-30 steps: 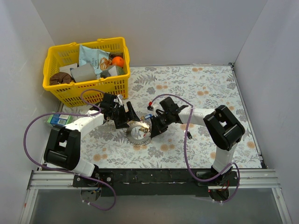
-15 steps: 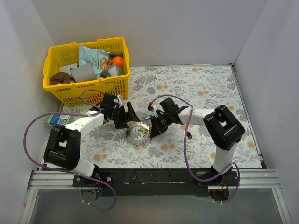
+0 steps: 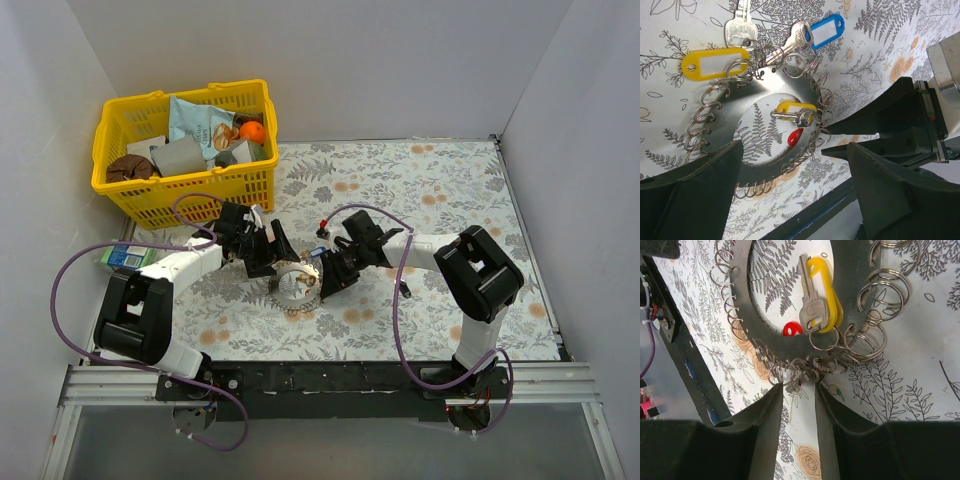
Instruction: Put the keys on the keyring
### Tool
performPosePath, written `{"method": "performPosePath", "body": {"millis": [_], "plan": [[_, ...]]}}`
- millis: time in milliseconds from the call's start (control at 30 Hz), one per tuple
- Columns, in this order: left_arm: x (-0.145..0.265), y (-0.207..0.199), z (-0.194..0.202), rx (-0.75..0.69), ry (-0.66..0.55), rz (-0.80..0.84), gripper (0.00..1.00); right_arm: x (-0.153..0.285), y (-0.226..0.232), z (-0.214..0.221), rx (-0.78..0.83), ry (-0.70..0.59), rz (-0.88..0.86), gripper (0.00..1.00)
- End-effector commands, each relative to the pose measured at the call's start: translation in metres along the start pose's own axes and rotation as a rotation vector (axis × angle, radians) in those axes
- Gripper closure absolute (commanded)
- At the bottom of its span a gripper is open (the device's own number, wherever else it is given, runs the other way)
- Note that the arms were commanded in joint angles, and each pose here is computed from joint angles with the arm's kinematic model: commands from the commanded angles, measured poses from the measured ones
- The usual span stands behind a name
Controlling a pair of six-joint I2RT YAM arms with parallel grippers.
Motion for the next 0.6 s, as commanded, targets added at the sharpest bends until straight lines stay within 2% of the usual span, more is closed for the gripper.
{"method": "performPosePath", "body": {"millis": [0, 267, 567], "plan": [[0.007, -0.006, 0.0, -0.019, -0.019, 0.029, 0.15, 0.001, 0.008, -0.003, 0.023, -0.015, -0.041, 0.59], [0.006, -0.005, 0.002, -0.017, -0.016, 0.024, 0.15, 0.001, 0.019, -0.003, 0.032, -0.018, -0.121, 0.63], [0.006, -0.004, 0.003, -0.015, -0.016, 0.024, 0.15, -0.003, 0.012, 0.004, 0.008, 0.0, -0.108, 0.64]]}}
Point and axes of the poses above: each gripper's point midway between its finger pads, its own x axis back along the fingers, its own y axis along the line the jaws close on, z = x × y, the point moved 6 cm from there along x, back along the fingers, and after that the axes turned 12 degrees about -x, right-handed, at the moved point
